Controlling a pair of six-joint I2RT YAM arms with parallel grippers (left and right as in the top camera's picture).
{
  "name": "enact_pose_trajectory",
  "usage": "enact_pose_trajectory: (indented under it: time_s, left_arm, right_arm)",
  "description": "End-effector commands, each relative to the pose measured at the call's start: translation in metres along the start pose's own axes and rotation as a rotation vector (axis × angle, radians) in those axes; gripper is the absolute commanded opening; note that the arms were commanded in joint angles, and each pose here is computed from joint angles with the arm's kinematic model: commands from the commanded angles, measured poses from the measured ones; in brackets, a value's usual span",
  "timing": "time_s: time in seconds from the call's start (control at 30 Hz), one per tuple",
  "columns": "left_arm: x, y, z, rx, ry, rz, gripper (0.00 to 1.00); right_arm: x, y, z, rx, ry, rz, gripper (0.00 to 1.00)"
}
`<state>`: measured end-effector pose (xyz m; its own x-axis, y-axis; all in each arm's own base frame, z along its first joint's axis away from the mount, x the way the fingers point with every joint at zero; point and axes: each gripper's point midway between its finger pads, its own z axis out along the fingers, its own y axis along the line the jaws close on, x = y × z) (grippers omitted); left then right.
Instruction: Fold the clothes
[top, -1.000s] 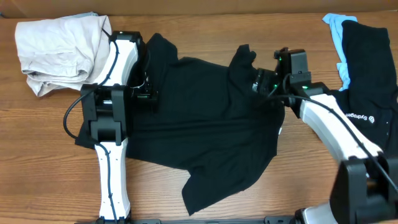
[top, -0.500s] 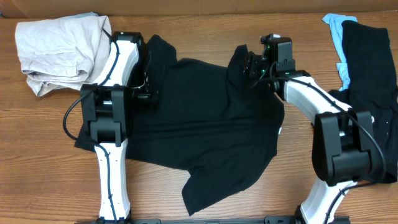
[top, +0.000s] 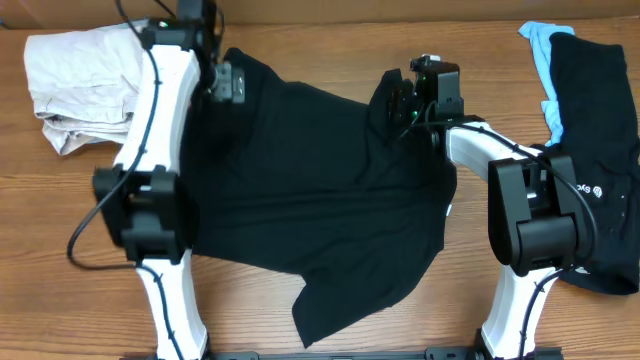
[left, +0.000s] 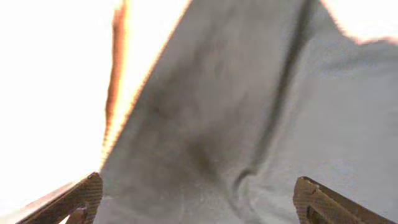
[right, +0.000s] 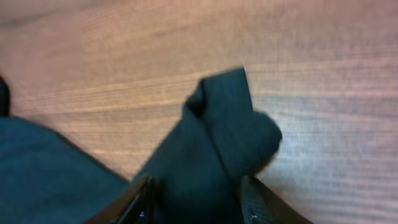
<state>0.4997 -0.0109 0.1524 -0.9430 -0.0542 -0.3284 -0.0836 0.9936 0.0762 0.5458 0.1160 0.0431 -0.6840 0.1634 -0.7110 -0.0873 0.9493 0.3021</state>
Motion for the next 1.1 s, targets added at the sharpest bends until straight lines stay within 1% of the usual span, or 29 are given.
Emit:
enact_pose_trajectory:
  time_s: [0.0, 0.13, 0.2, 0.27, 0.33, 0.37, 0.4, 0.43, 0.57, 0.77, 0.83, 0.9, 1.0, 1.03, 1.07]
  left_arm:
    - [-0.017, 0.012, -0.045, -0.009, -0.115, -0.044, 1.0]
    - [-0.02, 0.013, -0.056, -0.006, -0.143, -0.029, 1.0]
    - [-0.02, 0.013, -0.056, -0.007, -0.142, -0.024, 1.0]
    - [-0.019, 0.013, -0.056, -0.007, -0.139, -0.021, 1.0]
    - [-0.02, 0.013, -0.056, -0.007, -0.142, -0.022, 1.0]
    - [-0.02, 0.013, -0.056, -0.007, -0.143, -0.022, 1.0]
    - [-0.02, 0.013, -0.056, -0.007, -0.143, -0.022, 1.0]
    - [-0.02, 0.013, -0.056, -0.008, -0.143, -0.022, 1.0]
    - [-0.02, 0.014, -0.056, -0.014, -0.143, -0.022, 1.0]
    - [-0.021, 0.018, -0.056, -0.038, -0.146, -0.011, 1.0]
    - [-0.021, 0.018, -0.056, -0.039, -0.147, 0.002, 1.0]
    - [-0.022, 0.018, -0.056, -0.037, -0.15, 0.002, 1.0]
    - [-0.024, 0.018, -0.057, -0.036, -0.16, -0.001, 1.0]
    - [-0.025, 0.018, -0.057, -0.036, -0.166, -0.001, 1.0]
    - [-0.026, 0.017, -0.057, -0.036, -0.169, -0.001, 1.0]
  right_arm:
    - [0.001, -0.002, 0.012, -0.008, -0.007, 0.004, 0.48]
    - [-0.004, -0.002, 0.013, -0.011, -0.031, 0.004, 0.48]
    - [-0.005, -0.002, 0.013, -0.013, -0.036, 0.003, 0.46]
    - [-0.005, -0.003, 0.013, -0.005, -0.037, 0.003, 0.36]
    - [-0.005, -0.006, 0.013, 0.012, -0.037, 0.005, 0.2]
    - [-0.005, -0.007, 0.013, 0.015, -0.038, 0.005, 0.15]
    - [-0.007, -0.009, 0.013, 0.02, -0.041, 0.013, 0.07]
    - [-0.01, -0.011, 0.011, 0.024, -0.043, 0.038, 0.04]
    - [-0.035, -0.024, -0.007, 0.038, -0.052, 0.144, 0.04]
    - [-0.103, -0.041, -0.072, 0.037, -0.14, 0.182, 0.04]
    - [-0.117, -0.05, -0.092, 0.055, -0.161, 0.196, 0.04]
    - [-0.124, -0.064, -0.105, 0.071, -0.172, 0.203, 0.04]
    - [-0.119, -0.092, -0.109, 0.116, -0.155, 0.238, 0.04]
    - [-0.112, -0.105, -0.109, 0.138, -0.133, 0.259, 0.05]
    - [-0.108, -0.111, -0.109, 0.148, -0.121, 0.27, 0.11]
